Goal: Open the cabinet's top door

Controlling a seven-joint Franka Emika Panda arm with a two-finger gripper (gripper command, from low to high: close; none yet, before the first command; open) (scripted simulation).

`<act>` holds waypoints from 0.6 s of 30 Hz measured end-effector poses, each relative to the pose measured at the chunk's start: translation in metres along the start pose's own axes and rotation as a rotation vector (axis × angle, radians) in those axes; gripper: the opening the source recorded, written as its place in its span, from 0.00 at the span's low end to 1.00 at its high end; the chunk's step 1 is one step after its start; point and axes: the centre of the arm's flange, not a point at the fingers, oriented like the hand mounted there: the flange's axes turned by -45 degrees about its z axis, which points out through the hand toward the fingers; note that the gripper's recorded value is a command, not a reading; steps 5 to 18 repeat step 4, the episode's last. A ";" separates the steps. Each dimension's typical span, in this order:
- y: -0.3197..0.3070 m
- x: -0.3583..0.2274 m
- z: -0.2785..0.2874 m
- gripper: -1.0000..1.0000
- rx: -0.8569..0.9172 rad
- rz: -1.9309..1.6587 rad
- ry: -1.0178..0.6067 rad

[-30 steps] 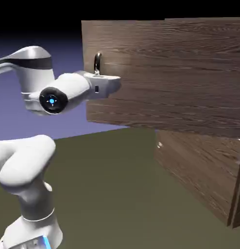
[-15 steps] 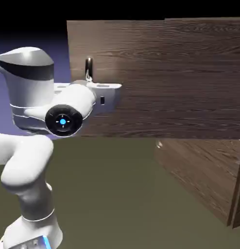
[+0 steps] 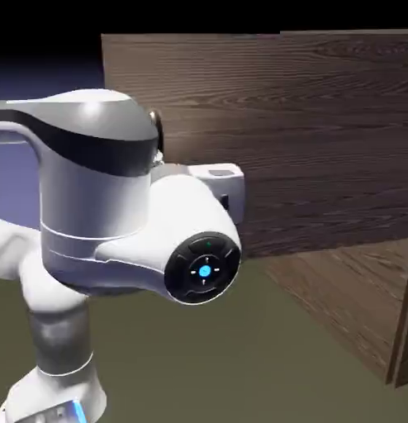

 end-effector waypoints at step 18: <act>0.009 0.000 -0.029 0.00 0.059 0.000 0.000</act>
